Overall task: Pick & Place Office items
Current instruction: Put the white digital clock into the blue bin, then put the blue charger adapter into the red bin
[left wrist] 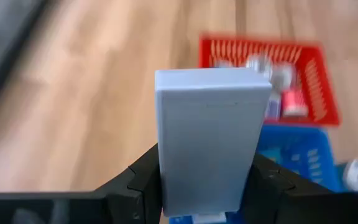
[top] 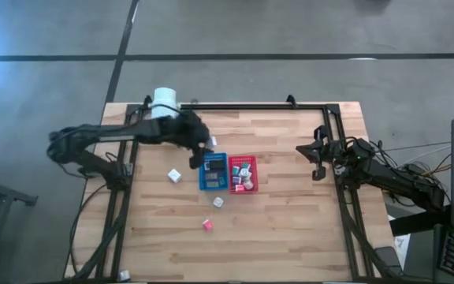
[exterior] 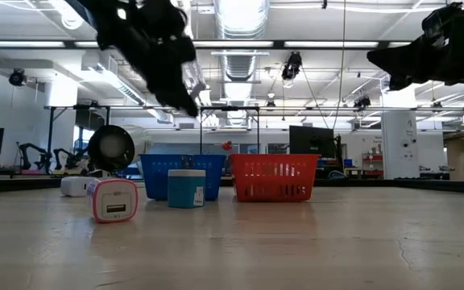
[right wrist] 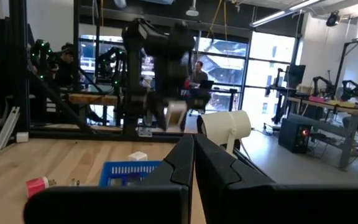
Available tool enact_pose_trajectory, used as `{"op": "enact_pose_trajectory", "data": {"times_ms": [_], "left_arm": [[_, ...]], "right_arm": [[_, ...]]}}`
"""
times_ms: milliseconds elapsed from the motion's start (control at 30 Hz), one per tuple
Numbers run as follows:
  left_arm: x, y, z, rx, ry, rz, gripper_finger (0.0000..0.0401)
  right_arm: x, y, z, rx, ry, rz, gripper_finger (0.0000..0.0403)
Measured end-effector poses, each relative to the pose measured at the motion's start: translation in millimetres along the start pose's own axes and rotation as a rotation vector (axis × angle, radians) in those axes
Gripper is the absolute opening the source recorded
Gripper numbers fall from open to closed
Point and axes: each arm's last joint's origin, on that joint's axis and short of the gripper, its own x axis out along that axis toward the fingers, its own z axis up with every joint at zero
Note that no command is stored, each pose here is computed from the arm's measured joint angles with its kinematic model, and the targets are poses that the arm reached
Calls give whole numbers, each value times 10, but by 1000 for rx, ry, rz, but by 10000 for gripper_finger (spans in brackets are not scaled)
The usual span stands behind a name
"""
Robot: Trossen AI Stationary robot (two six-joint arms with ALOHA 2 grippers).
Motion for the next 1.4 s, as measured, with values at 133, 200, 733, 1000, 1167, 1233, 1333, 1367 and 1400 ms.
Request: {"op": "enact_pose_trajectory", "data": {"times_ms": [133,200,733,1000,1167,1233,1333,1367,1400], "left_arm": [[347,-44,-143,-6,131,-43,154],[457,-81,-191,-1,170,-59,154],[827,-225,-377,21,297,-108,154],[842,-224,-385,20,302,-108,170],[843,-231,-388,14,304,-113,252],[843,-230,-387,10,303,-112,263],[842,-230,-388,10,304,-111,262],[842,-230,-388,10,303,-111,259],[835,-229,-385,11,301,-110,256]], "right_arm": [[0,0,-1,2,1,1,8],[0,0,-3,3,3,1,8],[0,1,-4,4,4,2,8],[0,0,-4,1,4,1,8],[0,0,-4,1,4,1,8],[0,0,-5,1,5,1,8],[0,0,-5,1,5,1,8],[0,0,-5,1,5,1,8],[0,0,-5,1,5,1,8]]}}
